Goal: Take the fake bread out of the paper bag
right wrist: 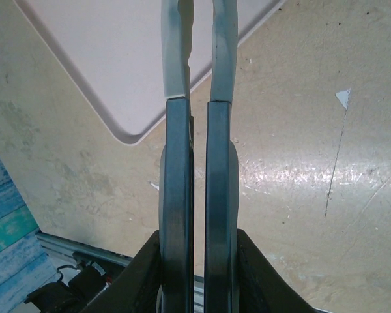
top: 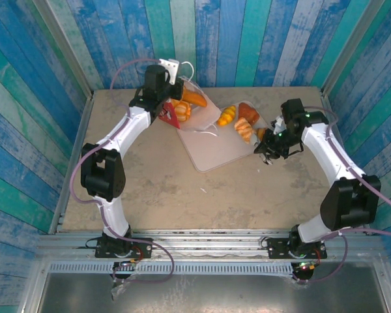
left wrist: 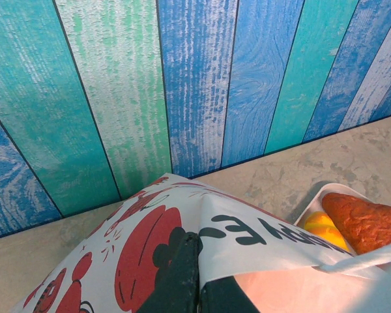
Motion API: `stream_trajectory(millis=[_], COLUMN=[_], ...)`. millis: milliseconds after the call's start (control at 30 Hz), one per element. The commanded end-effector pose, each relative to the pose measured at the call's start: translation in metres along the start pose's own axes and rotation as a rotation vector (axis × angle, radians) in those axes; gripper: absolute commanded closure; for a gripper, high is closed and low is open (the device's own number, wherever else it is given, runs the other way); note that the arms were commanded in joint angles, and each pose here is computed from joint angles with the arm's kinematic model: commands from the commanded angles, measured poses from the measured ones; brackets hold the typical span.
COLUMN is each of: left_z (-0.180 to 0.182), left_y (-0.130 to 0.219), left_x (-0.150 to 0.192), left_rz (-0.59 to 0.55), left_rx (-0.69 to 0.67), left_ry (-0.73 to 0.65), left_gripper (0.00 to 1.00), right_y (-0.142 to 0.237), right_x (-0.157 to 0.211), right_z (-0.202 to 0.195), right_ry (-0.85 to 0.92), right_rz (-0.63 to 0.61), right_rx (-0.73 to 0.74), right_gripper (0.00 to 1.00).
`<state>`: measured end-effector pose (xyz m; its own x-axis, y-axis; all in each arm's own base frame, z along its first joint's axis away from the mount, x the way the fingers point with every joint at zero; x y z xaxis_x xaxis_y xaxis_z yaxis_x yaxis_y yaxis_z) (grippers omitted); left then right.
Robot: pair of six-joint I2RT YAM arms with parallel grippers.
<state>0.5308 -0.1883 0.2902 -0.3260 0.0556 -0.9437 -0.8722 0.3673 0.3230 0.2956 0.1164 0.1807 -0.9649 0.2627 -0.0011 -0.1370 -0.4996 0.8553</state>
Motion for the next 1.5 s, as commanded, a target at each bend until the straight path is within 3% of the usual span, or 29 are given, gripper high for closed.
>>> stream_trajectory(millis=[0,533,800,933,1467], left_z=[-0.003,-0.002,-0.002,-0.002,-0.002], left_y=[-0.006,-0.007,-0.007,-0.008,-0.004], left_x=[0.013,0.014,0.014,0.015,0.013], left_rz=[0.039,0.043,0.042,0.045,0.041], left_rx=[0.012,0.008,0.006,0.007,0.005], left_ry=[0.022,0.019,0.017,0.019,0.006], left_gripper=[1.00,1.00,1.00,1.00,1.00], right_y=[-0.008,-0.021,-0.022,-0.019,0.003], right_x=[-0.001,-0.001,-0.004,-0.008,-0.022], right_z=[-0.005,-0.029,-0.037,-0.034,-0.026], right_ry=[0.029,0.051,0.040,0.047,0.068], right_rz=[0.029,0.106,0.107,0.092,0.013], right_rx=[-0.001,0.133,0.174,0.174,0.180], right_gripper=[0.98,0.91,0.71,0.67,0.61])
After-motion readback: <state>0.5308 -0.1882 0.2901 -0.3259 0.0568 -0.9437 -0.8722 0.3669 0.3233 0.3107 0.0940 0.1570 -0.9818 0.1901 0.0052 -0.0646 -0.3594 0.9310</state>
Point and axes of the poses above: each hand's point on the last joint's axis, 136 mm out from that joint toward the fingers, its own y axis back along the fingers, its own z axis along the line the jaws close on, x = y × z, the point moved 2 cm from there along y, back along the fingers, and after that the axes turned 3 degrees about y, right-handed, at the moved point
